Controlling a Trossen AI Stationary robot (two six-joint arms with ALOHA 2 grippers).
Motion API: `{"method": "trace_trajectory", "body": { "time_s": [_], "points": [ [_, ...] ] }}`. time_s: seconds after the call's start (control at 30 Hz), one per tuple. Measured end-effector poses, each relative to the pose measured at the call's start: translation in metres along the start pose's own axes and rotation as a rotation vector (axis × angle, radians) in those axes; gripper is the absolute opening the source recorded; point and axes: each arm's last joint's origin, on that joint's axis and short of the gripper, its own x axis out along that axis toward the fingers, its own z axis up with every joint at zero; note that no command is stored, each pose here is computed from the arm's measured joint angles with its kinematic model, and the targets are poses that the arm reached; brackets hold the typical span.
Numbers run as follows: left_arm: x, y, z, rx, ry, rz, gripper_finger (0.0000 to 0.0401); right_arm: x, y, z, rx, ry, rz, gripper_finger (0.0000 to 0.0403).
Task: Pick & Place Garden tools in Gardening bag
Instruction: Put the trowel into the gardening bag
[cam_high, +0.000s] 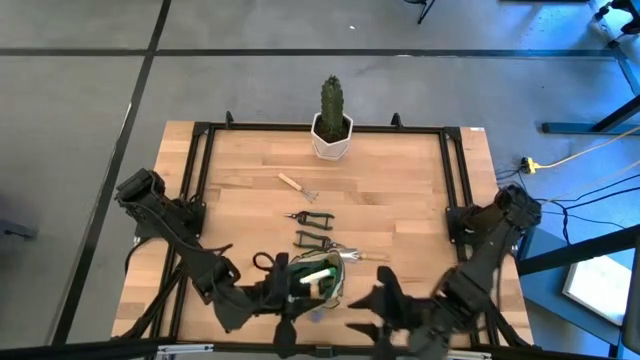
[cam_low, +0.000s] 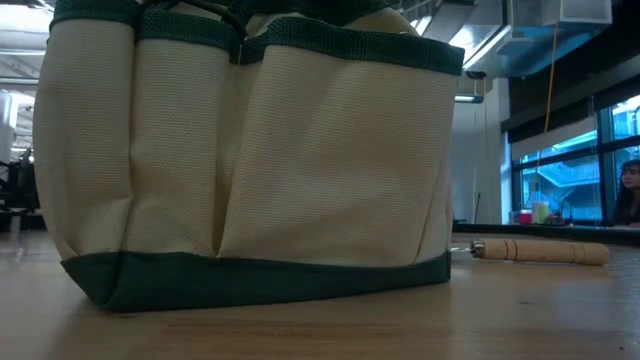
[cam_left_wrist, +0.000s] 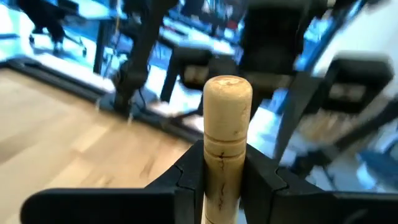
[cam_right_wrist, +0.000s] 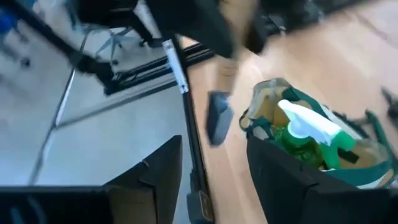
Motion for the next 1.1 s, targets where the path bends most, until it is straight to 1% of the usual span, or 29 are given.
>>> {"method": "trace_trajectory", "body": {
  "time_s": [0.07,0.13,0.27,0.37,0.43,0.57,0.83,1.0,1.1],
  "points": [
    [-0.001,0.002,-0.006,0.027,0.044,0.015,0.0064,-0.010,0.007,-0.005,-0.091,-0.021,0.020,0.0183],
    [-0.001,0.004,-0.009,0.056,0.072,0.022,0.0064,-0.021,0.015,-0.011,-0.148,-0.050,0.037,0.0183],
    [0.004,0.007,-0.012,0.161,0.155,-0.055,0.0064,-0.037,0.026,-0.021,-0.184,-0.101,0.038,0.0183],
    [0.014,0.012,-0.015,0.179,0.209,-0.106,0.0064,-0.043,0.028,-0.027,-0.158,-0.124,0.016,0.0183],
    [0.020,0.016,-0.016,0.187,0.222,-0.103,0.0064,-0.045,0.029,-0.028,-0.142,-0.132,0.012,0.0183],
    [0.032,0.023,-0.021,0.246,0.228,-0.086,0.0064,-0.045,0.029,-0.028,-0.106,-0.128,0.018,0.0183],
    [0.045,0.028,-0.042,0.362,0.296,-0.114,0.0064,-0.042,0.027,-0.025,-0.049,-0.124,0.017,0.0183],
    [0.048,0.029,-0.044,0.449,0.300,-0.126,0.0064,-0.036,0.023,-0.023,-0.022,-0.079,0.026,0.0183],
    [0.053,0.034,-0.041,0.465,0.299,-0.132,0.0064,-0.032,0.020,-0.020,-0.010,-0.066,0.029,0.0183]
  ]
}}
